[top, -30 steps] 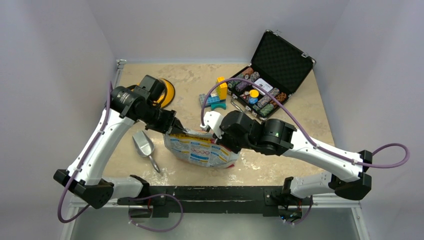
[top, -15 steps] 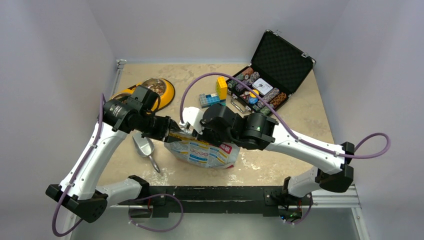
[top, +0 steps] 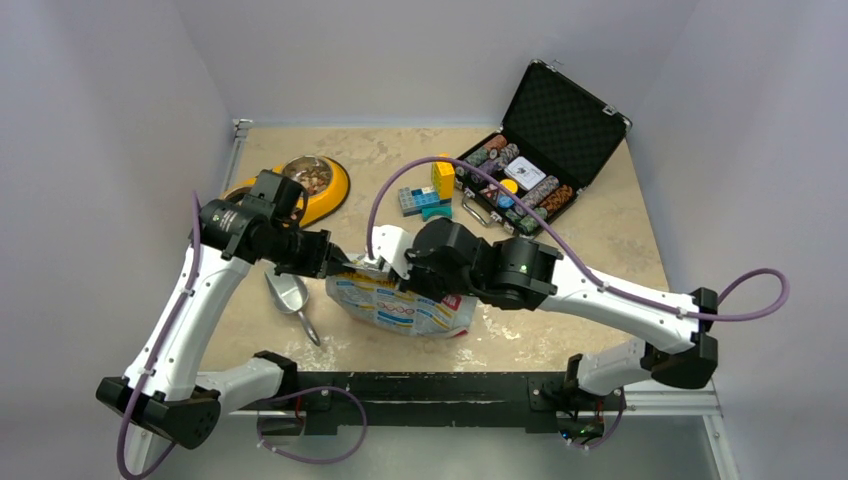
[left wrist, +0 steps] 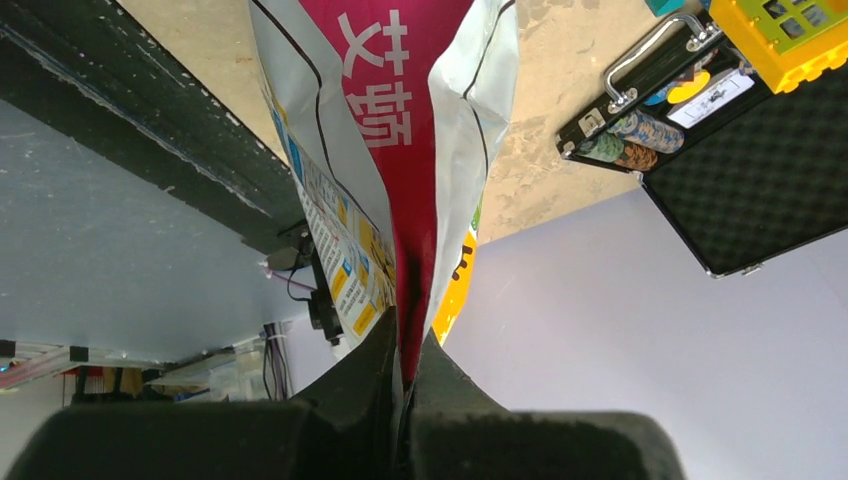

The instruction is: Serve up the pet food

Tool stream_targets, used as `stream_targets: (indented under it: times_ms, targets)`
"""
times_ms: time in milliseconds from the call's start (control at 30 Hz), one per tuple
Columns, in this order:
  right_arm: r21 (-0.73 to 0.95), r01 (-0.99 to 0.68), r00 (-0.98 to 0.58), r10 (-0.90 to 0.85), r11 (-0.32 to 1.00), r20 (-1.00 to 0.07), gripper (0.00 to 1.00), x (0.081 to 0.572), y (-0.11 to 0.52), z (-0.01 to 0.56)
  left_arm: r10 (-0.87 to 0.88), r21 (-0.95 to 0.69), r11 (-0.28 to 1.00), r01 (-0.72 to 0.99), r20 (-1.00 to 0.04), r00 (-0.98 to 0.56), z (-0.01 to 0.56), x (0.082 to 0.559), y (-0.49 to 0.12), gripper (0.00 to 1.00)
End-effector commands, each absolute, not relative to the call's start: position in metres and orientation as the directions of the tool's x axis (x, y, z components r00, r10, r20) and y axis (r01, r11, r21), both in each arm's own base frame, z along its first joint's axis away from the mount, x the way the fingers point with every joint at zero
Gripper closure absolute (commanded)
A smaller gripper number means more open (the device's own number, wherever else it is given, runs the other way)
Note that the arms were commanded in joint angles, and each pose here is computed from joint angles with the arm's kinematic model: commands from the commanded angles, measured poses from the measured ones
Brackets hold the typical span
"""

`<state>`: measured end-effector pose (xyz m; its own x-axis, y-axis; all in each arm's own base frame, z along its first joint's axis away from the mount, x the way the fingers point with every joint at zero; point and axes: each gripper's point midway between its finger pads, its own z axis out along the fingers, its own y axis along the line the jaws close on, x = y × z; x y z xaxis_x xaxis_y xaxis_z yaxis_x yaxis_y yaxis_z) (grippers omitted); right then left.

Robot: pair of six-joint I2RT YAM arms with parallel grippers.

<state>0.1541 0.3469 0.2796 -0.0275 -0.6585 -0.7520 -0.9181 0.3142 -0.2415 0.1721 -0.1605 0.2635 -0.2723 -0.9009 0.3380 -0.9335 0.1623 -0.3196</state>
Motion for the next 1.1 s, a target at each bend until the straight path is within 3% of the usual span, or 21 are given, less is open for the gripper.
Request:
stream_targets:
  times_ms: [0,167,233,333,433,633,700,767,867,933,1000,1067]
  targets:
    - [-0.248,-0.889,-0.059,-0.633,0.386,-0.772,0.74,0.151,0.305,0.294,-0.931,-0.343,0.154,-0.927,0.263,-0.252,0.271,0.175,-0.142,1.00]
    - [-0.261,-0.903,-0.014,-0.629,0.342,-0.777,0.70,0.148,0.313,0.293,-0.893,-0.346,0.144,-0.927,0.358,-0.273,0.276,0.173,-0.158,1.00]
    - [-0.284,-0.910,0.036,-0.625,0.302,-0.780,0.69,0.149,0.328,0.297,-0.864,-0.332,0.147,-0.932,0.416,-0.284,0.277,0.168,-0.167,0.82]
    - [-0.336,-0.905,0.113,-0.616,0.260,-0.780,0.68,0.151,0.353,0.302,-0.869,-0.320,0.148,-0.936,0.410,-0.278,0.280,0.159,-0.163,0.64]
    - [-0.378,-0.891,0.156,-0.613,0.250,-0.774,0.67,0.158,0.376,0.305,-0.901,-0.357,0.137,-0.924,0.342,-0.266,0.286,0.156,-0.148,0.53]
    - [-0.458,-0.836,0.185,-0.629,0.303,-0.755,0.70,0.177,0.406,0.315,-0.943,-0.333,0.150,-0.931,0.236,-0.236,0.277,0.153,-0.123,0.59]
    - [-0.468,-0.832,0.194,-0.633,0.298,-0.749,0.71,0.176,0.412,0.315,-0.954,-0.356,0.160,-0.921,0.184,-0.237,0.284,0.154,-0.114,0.55]
    - [-0.466,-0.837,0.206,-0.624,0.286,-0.753,0.72,0.174,0.418,0.316,-0.967,-0.390,0.180,-0.903,0.100,-0.236,0.298,0.153,-0.100,0.46]
    - [-0.474,-0.834,0.213,-0.629,0.281,-0.747,0.72,0.177,0.428,0.316,-0.975,-0.445,0.215,-0.869,-0.052,-0.215,0.323,0.152,-0.072,0.25]
    - [-0.491,-0.825,0.213,-0.652,0.279,-0.728,0.81,0.182,0.435,0.310,-0.971,-0.500,0.240,-0.832,-0.134,-0.200,0.338,0.155,-0.058,0.04]
    - [-0.498,-0.821,0.211,-0.661,0.280,-0.720,1.00,0.185,0.439,0.310,-0.969,-0.539,0.243,-0.807,-0.178,-0.174,0.348,0.154,-0.049,0.00]
    - [-0.473,-0.844,0.212,-0.652,0.254,-0.728,1.00,0.178,0.440,0.309,-0.961,-0.561,0.262,-0.785,-0.226,-0.159,0.355,0.152,-0.039,0.00]
